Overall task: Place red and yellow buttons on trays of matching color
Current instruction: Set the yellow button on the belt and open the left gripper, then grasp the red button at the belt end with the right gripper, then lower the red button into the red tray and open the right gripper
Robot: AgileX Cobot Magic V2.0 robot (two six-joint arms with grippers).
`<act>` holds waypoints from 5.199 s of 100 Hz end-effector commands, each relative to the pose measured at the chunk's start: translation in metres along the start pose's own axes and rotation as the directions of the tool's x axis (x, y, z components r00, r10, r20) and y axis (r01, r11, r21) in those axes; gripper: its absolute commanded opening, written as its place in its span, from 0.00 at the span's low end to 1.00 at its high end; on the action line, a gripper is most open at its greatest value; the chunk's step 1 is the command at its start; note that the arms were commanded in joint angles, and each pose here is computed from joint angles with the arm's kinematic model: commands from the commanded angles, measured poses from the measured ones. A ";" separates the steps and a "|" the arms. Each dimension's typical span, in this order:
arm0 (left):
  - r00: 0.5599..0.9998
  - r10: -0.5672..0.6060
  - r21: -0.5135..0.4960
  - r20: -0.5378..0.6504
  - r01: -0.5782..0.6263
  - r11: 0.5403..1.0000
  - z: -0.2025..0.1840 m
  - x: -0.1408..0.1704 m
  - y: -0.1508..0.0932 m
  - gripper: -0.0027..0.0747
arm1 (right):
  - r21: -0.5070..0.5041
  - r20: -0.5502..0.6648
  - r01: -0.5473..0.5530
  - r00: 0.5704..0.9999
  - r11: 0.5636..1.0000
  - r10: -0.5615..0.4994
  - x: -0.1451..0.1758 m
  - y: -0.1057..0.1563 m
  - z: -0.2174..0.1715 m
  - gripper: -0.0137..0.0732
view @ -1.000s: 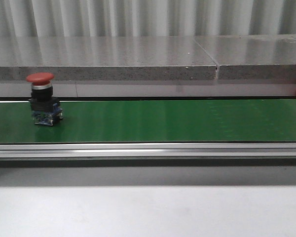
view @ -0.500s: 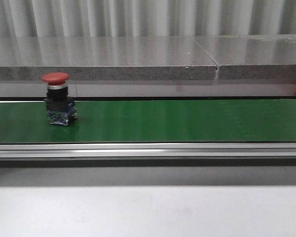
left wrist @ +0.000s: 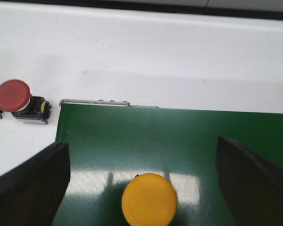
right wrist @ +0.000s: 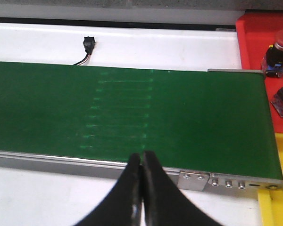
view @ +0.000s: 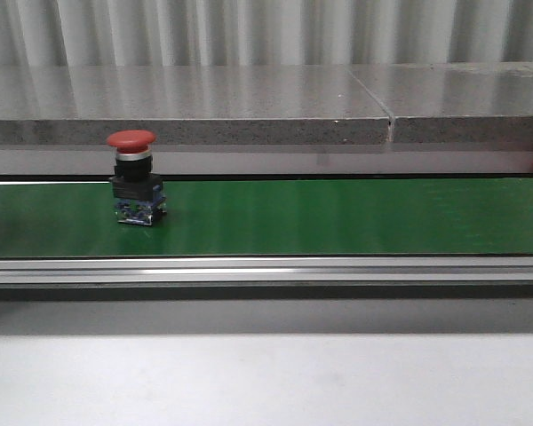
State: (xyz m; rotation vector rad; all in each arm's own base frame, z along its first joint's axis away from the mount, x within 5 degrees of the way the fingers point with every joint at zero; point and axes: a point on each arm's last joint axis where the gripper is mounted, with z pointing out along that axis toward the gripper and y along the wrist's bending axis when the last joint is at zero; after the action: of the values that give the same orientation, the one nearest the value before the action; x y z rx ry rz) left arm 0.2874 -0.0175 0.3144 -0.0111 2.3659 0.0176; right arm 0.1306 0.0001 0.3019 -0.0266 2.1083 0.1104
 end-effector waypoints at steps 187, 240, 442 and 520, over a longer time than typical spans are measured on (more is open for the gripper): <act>0.879 -0.027 0.061 0.476 -0.003 0.998 -0.140 0.141 0.016 0.01 | -0.049 0.134 -0.095 0.986 0.994 0.101 -0.018 0.004 -0.005 0.89; 0.878 -0.027 0.062 0.478 -0.003 0.998 -0.140 0.140 0.016 0.01 | -0.342 -0.053 0.203 0.971 0.917 -0.235 -0.057 0.061 0.083 0.89; 0.878 -0.027 0.062 0.478 -0.003 0.998 -0.140 0.140 0.016 0.01 | 0.442 0.190 -0.349 0.937 0.827 0.294 -0.118 -0.245 0.150 0.28; 0.878 -0.027 0.062 0.478 -0.003 0.998 -0.140 0.140 0.016 0.01 | 0.435 0.026 -0.419 0.891 0.797 0.454 -0.051 -0.270 0.218 0.28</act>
State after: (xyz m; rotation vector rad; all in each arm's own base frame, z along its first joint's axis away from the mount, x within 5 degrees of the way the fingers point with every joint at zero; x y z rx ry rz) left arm 0.0865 -0.0022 0.3010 -0.0057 1.9658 -0.0337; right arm 0.3585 -0.2461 0.1825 0.7482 2.2508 -0.0449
